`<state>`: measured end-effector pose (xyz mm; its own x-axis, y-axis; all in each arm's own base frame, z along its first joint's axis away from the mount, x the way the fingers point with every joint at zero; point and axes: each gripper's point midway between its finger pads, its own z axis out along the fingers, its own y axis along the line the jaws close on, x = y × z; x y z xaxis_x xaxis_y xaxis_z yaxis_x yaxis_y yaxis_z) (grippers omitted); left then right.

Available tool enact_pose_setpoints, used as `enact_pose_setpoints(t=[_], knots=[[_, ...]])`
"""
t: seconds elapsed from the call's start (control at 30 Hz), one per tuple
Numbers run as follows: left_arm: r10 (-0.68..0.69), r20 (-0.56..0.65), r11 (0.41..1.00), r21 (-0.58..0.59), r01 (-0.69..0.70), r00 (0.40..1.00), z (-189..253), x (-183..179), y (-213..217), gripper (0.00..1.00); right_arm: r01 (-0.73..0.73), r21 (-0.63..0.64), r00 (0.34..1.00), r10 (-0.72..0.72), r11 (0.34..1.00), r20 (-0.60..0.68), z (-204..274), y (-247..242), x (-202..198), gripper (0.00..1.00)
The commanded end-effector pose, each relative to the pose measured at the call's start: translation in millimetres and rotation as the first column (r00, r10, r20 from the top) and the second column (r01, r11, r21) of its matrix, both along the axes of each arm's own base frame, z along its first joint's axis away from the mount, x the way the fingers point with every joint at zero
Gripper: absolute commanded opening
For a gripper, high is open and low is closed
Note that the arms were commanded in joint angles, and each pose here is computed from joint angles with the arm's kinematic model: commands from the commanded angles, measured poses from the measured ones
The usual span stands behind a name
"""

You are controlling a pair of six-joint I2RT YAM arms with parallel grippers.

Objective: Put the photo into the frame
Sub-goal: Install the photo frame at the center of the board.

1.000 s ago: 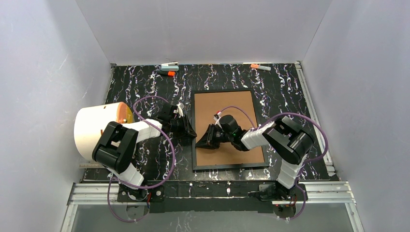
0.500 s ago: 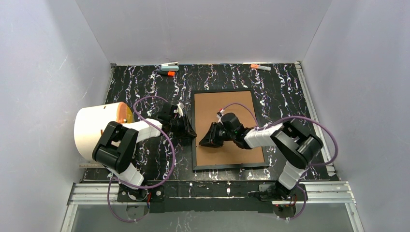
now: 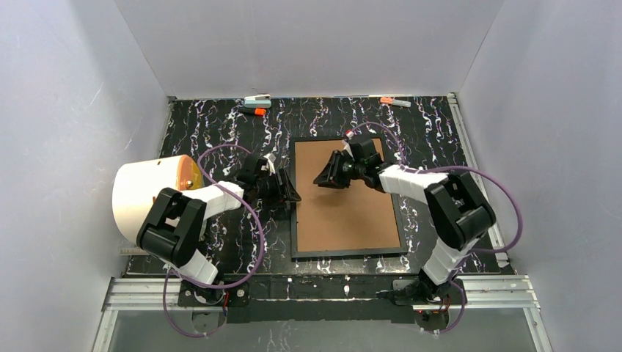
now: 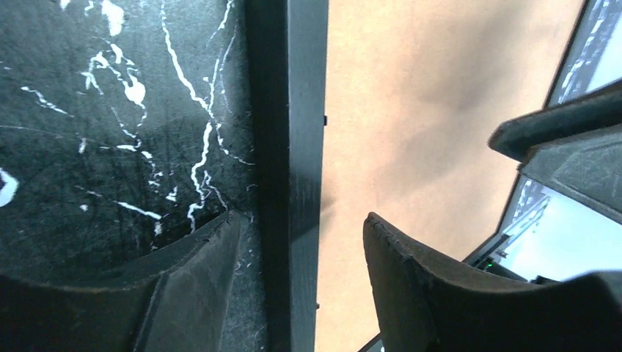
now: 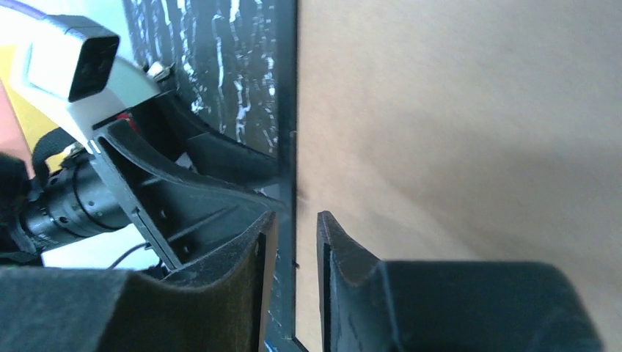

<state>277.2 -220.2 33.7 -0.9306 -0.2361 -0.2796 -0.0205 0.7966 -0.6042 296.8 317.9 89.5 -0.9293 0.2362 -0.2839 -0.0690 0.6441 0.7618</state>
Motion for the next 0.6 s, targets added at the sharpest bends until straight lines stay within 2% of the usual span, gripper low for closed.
enact_pose_setpoints(t=[0.0,0.1,0.23,0.4,0.57], knots=[[0.015,0.027,0.999,-0.053,-0.013,1.000,-1.6,0.6,-3.7,0.62,-0.205,0.111,0.979,0.202,0.972,0.037,18.2,34.6,1.2,0.37],[0.037,-0.010,0.999,0.011,-0.037,0.999,-20.0,-6.2,7.0,0.61,-0.262,0.158,0.965,0.262,0.952,0.018,19.3,53.5,9.9,0.39],[0.048,-0.061,0.994,0.103,-0.042,0.997,-38.5,-18.1,22.8,0.44,-0.274,0.240,0.960,0.282,0.931,0.001,16.7,72.2,16.4,0.38],[0.037,-0.113,0.989,0.145,-0.021,0.993,-52.7,-35.5,32.3,0.23,-0.276,0.245,0.954,0.297,0.929,-0.051,3.5,89.4,17.3,0.31],[0.035,-0.132,0.982,0.187,-0.010,0.991,-61.9,-48.0,42.6,0.19,-0.251,0.264,0.957,0.280,0.931,-0.078,-4.6,98.7,15.1,0.29]])
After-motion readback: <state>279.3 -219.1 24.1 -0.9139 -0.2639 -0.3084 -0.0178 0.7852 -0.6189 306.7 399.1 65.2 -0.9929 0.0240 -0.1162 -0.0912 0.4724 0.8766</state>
